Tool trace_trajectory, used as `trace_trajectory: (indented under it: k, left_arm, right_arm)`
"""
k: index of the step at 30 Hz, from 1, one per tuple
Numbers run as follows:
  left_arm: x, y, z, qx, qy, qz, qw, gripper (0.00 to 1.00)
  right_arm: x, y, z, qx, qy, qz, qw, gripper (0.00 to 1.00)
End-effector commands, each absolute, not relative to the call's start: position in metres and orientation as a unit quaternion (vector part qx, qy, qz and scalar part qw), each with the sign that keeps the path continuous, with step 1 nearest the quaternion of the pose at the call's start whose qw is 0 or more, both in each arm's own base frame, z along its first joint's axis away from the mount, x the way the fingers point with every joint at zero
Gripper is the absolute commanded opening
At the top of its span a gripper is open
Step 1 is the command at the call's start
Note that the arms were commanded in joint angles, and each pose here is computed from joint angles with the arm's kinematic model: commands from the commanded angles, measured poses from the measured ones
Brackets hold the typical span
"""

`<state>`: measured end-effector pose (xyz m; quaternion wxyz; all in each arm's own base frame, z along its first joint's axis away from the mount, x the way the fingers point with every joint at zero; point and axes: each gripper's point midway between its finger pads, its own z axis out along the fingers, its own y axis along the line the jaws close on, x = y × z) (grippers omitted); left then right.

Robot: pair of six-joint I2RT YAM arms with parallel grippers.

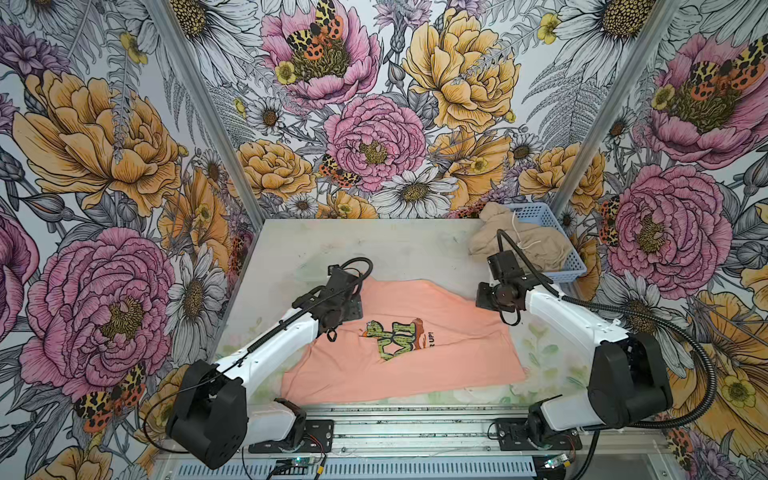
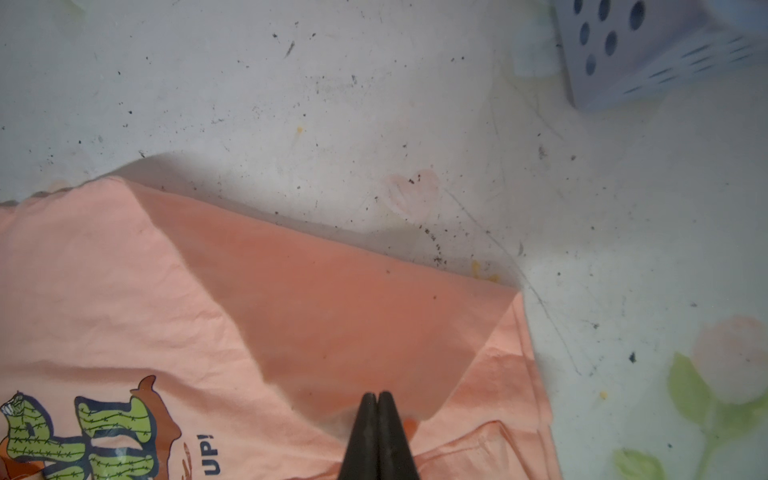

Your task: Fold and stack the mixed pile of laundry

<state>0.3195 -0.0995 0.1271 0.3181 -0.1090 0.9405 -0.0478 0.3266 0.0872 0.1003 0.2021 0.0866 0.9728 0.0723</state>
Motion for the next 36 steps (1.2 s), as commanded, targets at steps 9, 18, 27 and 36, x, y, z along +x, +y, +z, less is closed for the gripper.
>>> trace_trajectory:
  k: [9,18,27,36]
  left_arm:
    - [0.391,-0.097,0.070,-0.164,0.950,-0.104,0.243,0.55]
    - [0.373,-0.063,0.056,-0.217,0.946,-0.043,0.235,0.46]
    - [0.370,-0.051,0.037,-0.245,0.947,-0.033,0.204,0.34]
    - [0.370,-0.049,0.027,-0.246,0.949,-0.022,0.194,0.17]
  right_arm:
    - [0.332,0.090,0.109,0.081,0.969,0.076,0.221,0.00]
    - [0.330,0.092,0.112,0.084,0.968,0.084,0.223,0.00]
    - [0.330,0.091,0.111,0.084,0.968,0.083,0.223,0.00]
    - [0.327,0.089,0.113,0.087,0.967,0.082,0.225,0.00]
